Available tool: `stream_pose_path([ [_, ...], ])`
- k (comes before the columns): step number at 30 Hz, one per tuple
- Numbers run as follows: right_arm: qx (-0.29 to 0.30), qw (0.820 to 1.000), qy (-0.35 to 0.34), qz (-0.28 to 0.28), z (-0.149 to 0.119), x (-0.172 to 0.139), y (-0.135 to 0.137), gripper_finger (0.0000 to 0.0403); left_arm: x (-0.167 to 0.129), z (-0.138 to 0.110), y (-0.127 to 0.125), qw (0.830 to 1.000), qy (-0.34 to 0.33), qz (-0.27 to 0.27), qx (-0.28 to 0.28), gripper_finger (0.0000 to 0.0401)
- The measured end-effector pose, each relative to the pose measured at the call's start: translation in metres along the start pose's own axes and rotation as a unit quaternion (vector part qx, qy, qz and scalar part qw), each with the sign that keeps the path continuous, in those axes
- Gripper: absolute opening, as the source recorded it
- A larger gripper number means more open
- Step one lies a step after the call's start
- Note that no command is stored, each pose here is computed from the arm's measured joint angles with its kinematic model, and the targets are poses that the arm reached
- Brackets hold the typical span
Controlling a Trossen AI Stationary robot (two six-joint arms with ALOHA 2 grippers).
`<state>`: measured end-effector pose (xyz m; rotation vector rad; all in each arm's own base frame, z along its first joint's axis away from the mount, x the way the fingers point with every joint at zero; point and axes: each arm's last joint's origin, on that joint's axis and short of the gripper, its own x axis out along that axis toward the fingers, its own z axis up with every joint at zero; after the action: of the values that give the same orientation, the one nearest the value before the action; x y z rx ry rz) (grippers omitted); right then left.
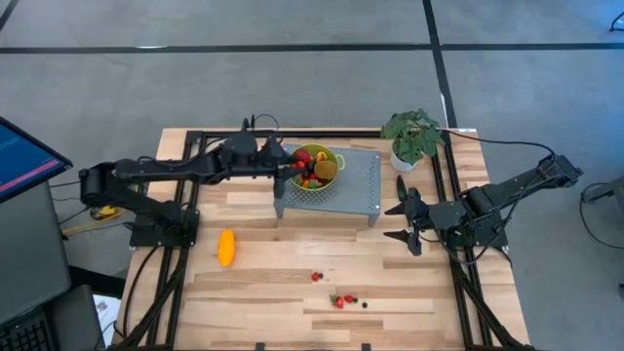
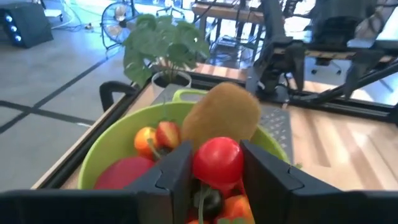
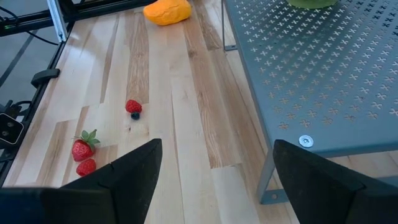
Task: Pick & Place Fruit
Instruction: Put the red cherry into the green strainer bowl on the shelf, then put the red raspberry into the green strainer bowl on the shelf
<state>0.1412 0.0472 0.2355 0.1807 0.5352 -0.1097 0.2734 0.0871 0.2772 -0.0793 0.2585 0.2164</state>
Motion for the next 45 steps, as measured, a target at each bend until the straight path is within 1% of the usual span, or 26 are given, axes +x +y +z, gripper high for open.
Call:
stream_pose_path([
  [3, 0.0, 1.0, 0.0, 0.0, 0.0, 0.0, 0.0, 0.0301, 0.003, -0.002, 0.003, 1.0, 0.005, 0.004, 0.002, 0.0126],
  [7, 0.0, 1.0, 0.0, 0.0, 0.0, 0.0, 0.0, 0.0301, 0.002, -0.002, 0.005, 0.999, 0.003, 0.009, 0.031, 0.0133],
  [9, 0.0, 1.0, 0.0, 0.0, 0.0, 0.0, 0.0, 0.0301, 0.002, -0.002, 0.005, 0.999, 0.004, 0.015, 0.036, 0.014],
  [16, 0.0, 1.0, 0.0, 0.0, 0.0, 0.0, 0.0, 0.0301, 0.002, -0.002, 0.005, 0.999, 0.004, 0.021, 0.045, 0.02],
  [20, 0.0, 1.0, 0.0, 0.0, 0.0, 0.0, 0.0, 0.0301, -0.009, 0.008, -0.002, 0.998, -0.02, 0.014, 0.05, 0.0221],
  [23, 0.0, 1.0, 0.0, 0.0, 0.0, 0.0, 0.0, 0.0302, -0.02, 0.017, -0.014, 0.998, -0.042, -0.006, 0.056, 0.0225],
  [27, 0.0, 1.0, 0.0, 0.0, 0.0, 0.0, 0.0, 0.0302, -0.037, 0.028, -0.036, 0.994, -0.073, -0.046, 0.065, 0.0217],
  [31, 0.0, 1.0, 0.0, 0.0, 0.0, 0.0, 0.0, 0.0302, -0.05, 0.029, -0.063, 0.989, -0.074, -0.099, 0.075, 0.0205],
  [35, 0.0, 1.0, 0.0, 0.0, 0.0, 0.0, 0.0, 0.0302, -0.057, 0.024, -0.093, 0.981, -0.064, -0.16, 0.087, 0.0194],
  [40, 0.0, 1.0, 0.0, 0.0, 0.0, 0.0, 0.0, 0.0302, -0.065, 0.014, -0.13, 0.965, -0.046, -0.234, 0.105, 0.0181],
  [45, 0.0, 1.0, 0.0, 0.0, 0.0, 0.0, 0.0, 0.0302, -0.071, 0.006, -0.157, 0.95, -0.038, -0.286, 0.117, 0.0168],
])
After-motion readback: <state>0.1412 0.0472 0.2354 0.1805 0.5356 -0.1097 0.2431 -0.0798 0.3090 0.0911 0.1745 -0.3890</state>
